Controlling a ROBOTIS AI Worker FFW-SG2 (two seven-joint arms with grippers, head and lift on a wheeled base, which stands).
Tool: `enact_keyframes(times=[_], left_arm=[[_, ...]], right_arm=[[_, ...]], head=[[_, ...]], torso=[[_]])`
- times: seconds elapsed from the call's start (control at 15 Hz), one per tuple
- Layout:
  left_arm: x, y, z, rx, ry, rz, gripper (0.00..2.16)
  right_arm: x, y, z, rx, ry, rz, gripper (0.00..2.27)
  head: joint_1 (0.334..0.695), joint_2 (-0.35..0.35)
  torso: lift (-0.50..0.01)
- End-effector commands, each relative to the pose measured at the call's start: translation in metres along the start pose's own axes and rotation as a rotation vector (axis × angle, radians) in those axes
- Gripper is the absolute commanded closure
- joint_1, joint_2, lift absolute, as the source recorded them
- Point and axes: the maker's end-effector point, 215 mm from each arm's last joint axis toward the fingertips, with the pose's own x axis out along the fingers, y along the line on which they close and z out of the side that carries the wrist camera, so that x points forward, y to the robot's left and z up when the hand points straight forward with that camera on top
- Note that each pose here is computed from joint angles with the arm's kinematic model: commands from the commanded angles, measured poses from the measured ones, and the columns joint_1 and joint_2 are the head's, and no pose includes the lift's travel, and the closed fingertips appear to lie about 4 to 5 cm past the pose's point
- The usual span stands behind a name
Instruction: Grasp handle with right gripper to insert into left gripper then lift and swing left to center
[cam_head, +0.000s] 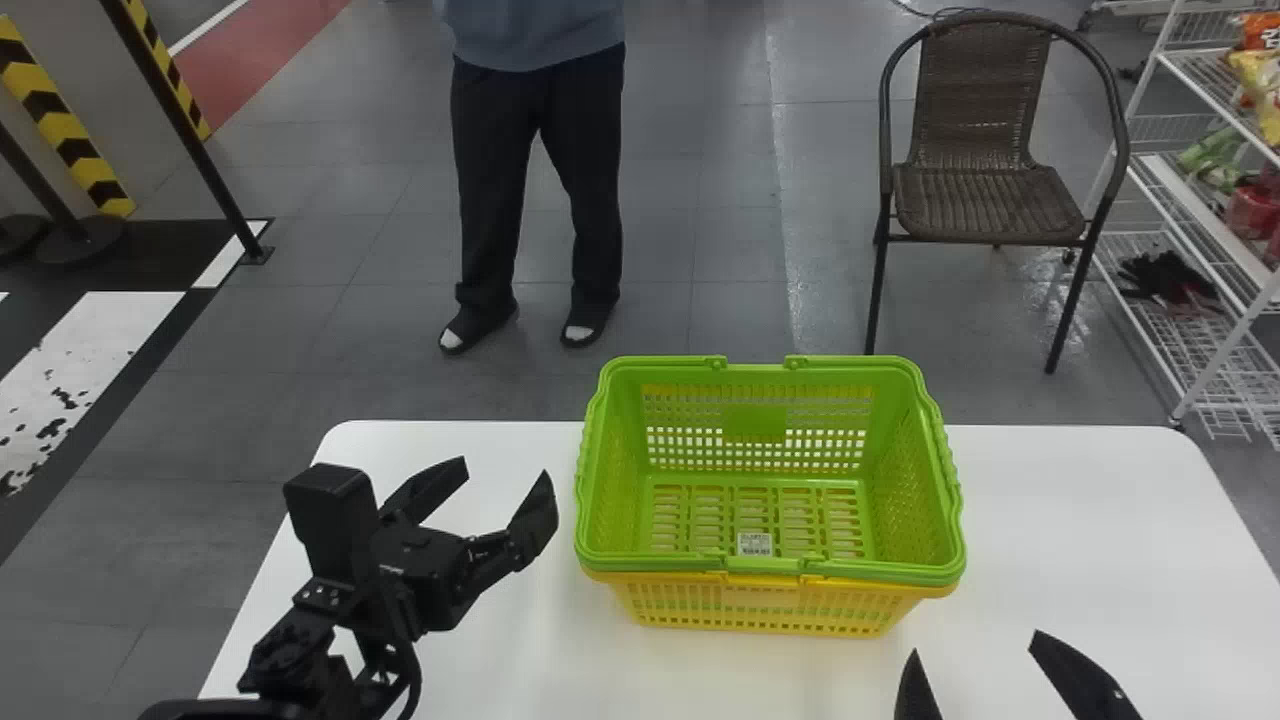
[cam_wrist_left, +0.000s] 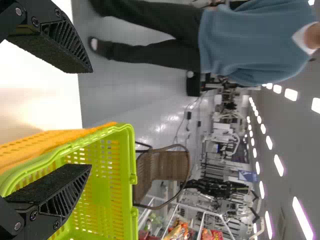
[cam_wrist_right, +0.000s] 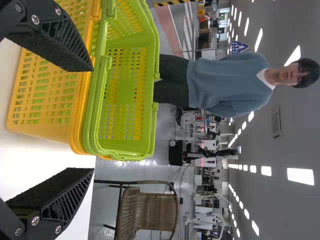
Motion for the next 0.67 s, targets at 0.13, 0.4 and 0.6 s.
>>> enact_keyframes(times=[0.13,0.4,0.6], left_arm=[[0.020,0.006,0.010,-0.106,0.078,-0.053,0.14],[0.038,-0.006,0.019,-0.212,0.173,-0.144,0.14],[0.056,-0.014,0.018,-0.273,0.211,-0.192,0.14]], right_arm=[[0.000,0.003,-0.002,-0.005,0.006,0.005,0.10],[0.000,0.006,-0.004,-0.011,0.013,0.009,0.10],[0.001,0.005,-0.004,-0.012,0.012,0.008,0.10]], head=[[0.695,0.131],[0.695,0.124],[0.695,0.113]], torso=[[0.000],[0.000],[0.000]])
